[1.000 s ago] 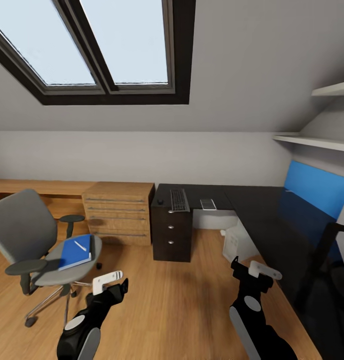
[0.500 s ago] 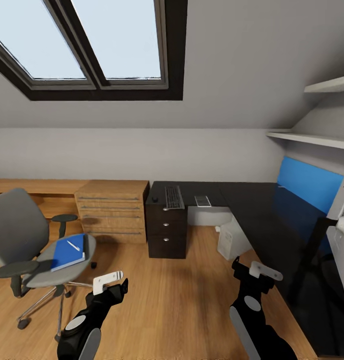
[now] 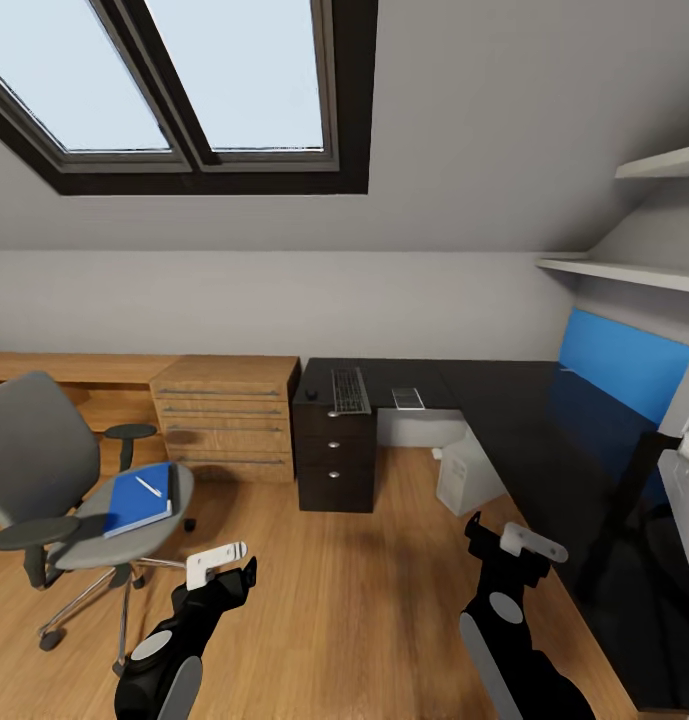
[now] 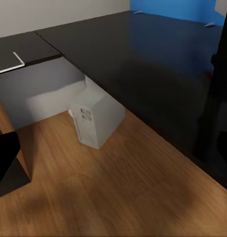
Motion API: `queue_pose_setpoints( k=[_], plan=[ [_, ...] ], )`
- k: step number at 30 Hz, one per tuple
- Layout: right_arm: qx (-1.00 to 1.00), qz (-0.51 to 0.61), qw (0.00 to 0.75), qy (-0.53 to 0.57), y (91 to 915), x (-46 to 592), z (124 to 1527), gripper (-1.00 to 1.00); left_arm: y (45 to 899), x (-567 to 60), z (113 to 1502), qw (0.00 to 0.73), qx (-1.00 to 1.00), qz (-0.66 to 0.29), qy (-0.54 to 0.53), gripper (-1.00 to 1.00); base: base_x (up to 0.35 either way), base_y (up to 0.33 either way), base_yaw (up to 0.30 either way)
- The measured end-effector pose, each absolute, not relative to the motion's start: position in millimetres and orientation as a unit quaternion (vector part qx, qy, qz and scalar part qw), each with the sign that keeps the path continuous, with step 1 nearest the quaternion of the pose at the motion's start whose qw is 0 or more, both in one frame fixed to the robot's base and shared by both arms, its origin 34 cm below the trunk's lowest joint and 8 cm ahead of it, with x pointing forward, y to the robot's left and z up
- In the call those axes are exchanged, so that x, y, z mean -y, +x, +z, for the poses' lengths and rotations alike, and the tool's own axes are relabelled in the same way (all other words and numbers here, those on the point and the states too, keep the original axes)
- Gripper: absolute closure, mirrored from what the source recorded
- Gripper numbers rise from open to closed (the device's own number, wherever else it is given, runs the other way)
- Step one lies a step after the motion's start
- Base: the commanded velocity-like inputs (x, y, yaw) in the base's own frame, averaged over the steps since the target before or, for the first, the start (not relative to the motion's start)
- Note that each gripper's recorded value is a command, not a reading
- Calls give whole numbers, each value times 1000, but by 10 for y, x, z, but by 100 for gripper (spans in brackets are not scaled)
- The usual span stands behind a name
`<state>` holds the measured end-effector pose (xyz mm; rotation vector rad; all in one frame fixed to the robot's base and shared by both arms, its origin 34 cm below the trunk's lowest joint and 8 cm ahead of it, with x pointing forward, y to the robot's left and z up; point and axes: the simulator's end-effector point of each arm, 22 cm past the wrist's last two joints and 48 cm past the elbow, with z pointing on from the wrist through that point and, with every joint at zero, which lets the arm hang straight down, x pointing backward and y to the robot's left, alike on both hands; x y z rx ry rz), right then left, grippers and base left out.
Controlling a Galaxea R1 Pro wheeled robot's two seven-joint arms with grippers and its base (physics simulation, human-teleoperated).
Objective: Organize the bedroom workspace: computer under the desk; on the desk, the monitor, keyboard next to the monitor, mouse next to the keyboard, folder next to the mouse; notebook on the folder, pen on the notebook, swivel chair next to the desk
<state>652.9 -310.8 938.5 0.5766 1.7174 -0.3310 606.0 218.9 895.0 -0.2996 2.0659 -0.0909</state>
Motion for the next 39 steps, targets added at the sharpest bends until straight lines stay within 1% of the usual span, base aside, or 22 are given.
queue_pose_setpoints(
  k=[10,17,24,39],
  plan=[
    [-737,-142,611,252,6532,3116,9411,-100,6058,-2181,8941,501,-856,-38,-123,-100,0,-4,0],
    [-737,-143,611,251,6533,3119,9404,-100,6058,-2180,8944,501,-856,-38,-122,-100,0,-243,-17],
    [-737,-143,611,251,6532,3124,9401,-100,6057,-2178,8940,500,-856,-38,-122,-100,0,-244,-198],
    [-738,-142,609,252,6531,3124,9389,-100,6060,-2180,8947,502,-855,-38,-123,-100,0,-23,-261]
  ],
)
